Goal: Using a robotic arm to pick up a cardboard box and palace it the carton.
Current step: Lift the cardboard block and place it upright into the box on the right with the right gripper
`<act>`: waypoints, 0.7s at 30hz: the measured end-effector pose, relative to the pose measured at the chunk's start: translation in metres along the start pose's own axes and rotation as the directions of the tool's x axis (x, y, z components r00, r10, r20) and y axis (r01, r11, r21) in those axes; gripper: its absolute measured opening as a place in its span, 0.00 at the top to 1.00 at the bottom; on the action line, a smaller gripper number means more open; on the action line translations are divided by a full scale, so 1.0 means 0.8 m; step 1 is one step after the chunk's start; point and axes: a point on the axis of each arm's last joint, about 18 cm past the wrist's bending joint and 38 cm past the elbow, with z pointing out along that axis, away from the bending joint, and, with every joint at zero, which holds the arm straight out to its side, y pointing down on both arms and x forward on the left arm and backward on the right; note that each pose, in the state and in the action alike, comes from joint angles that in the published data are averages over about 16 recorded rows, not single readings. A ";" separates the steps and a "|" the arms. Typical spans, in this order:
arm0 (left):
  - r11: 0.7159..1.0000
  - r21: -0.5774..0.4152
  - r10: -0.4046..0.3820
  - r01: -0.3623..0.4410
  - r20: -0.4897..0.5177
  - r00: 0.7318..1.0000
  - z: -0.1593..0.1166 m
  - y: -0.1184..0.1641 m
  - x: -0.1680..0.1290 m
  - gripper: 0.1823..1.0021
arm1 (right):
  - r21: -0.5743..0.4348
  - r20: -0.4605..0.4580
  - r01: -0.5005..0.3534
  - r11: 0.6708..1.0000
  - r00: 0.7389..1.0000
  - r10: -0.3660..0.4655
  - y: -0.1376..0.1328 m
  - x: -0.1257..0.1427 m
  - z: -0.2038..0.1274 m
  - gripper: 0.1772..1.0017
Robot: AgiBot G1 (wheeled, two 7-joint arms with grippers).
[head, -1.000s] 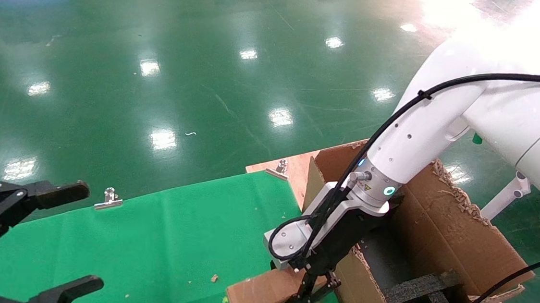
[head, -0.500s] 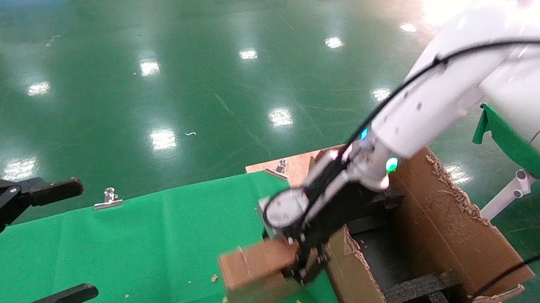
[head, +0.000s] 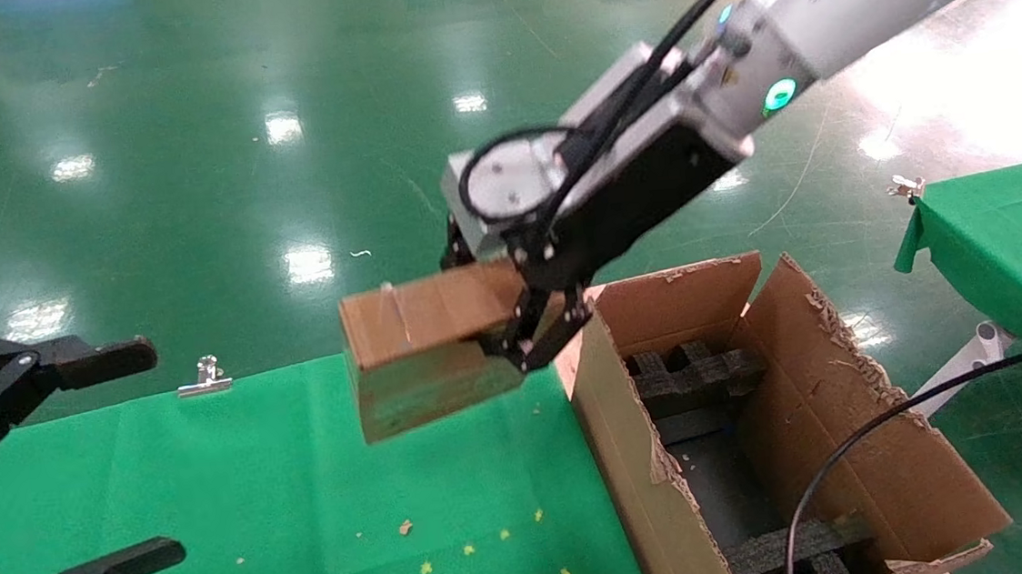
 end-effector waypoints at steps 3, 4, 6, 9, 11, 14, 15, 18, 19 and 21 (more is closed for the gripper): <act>1.000 0.000 0.000 0.000 0.000 1.000 0.000 0.000 0.000 0.00 | -0.003 -0.021 0.011 1.000 1.000 -0.011 -0.004 0.006 -0.016 0.81; 1.000 0.000 0.000 0.000 0.000 1.000 0.000 0.000 0.000 0.00 | -0.006 -0.027 0.012 1.000 1.000 -0.012 -0.004 0.007 -0.022 0.81; 1.000 0.000 0.000 0.000 0.000 1.000 0.000 0.000 0.000 0.00 | -0.019 -0.039 0.013 1.000 0.999 -0.014 -0.001 0.008 -0.033 0.82; 1.000 0.000 0.000 0.000 0.000 1.000 0.000 0.000 0.000 0.00 | -0.048 -0.055 0.005 0.999 0.998 -0.008 0.007 0.008 -0.052 0.82; 1.000 0.000 0.000 0.000 0.000 1.000 0.000 0.000 0.000 0.00 | -0.074 -0.066 -0.006 0.997 0.998 0.001 0.016 0.006 -0.065 0.82; 1.000 0.000 0.000 0.000 0.000 1.000 0.000 0.000 0.000 0.00 | -0.121 -0.084 -0.029 0.992 0.996 0.019 0.032 0.000 -0.088 0.82; 1.000 0.000 0.000 0.000 0.000 1.000 0.000 0.000 0.000 0.00 | -0.138 -0.090 -0.039 0.990 0.996 0.027 0.038 -0.002 -0.096 0.82; 1.000 0.000 0.000 0.000 0.000 1.000 0.000 0.000 0.000 0.00 | -0.192 -0.109 -0.072 0.979 0.993 0.052 0.056 -0.012 -0.121 0.83; 1.000 0.000 0.000 0.000 0.000 1.000 0.000 0.000 0.000 0.00 | -0.209 -0.115 -0.085 0.974 0.991 0.062 0.062 -0.015 -0.129 0.83; 1.000 0.000 0.000 0.000 0.000 1.000 0.000 0.000 0.000 0.00 | -0.242 -0.127 -0.114 0.964 0.988 0.085 0.074 -0.024 -0.145 0.83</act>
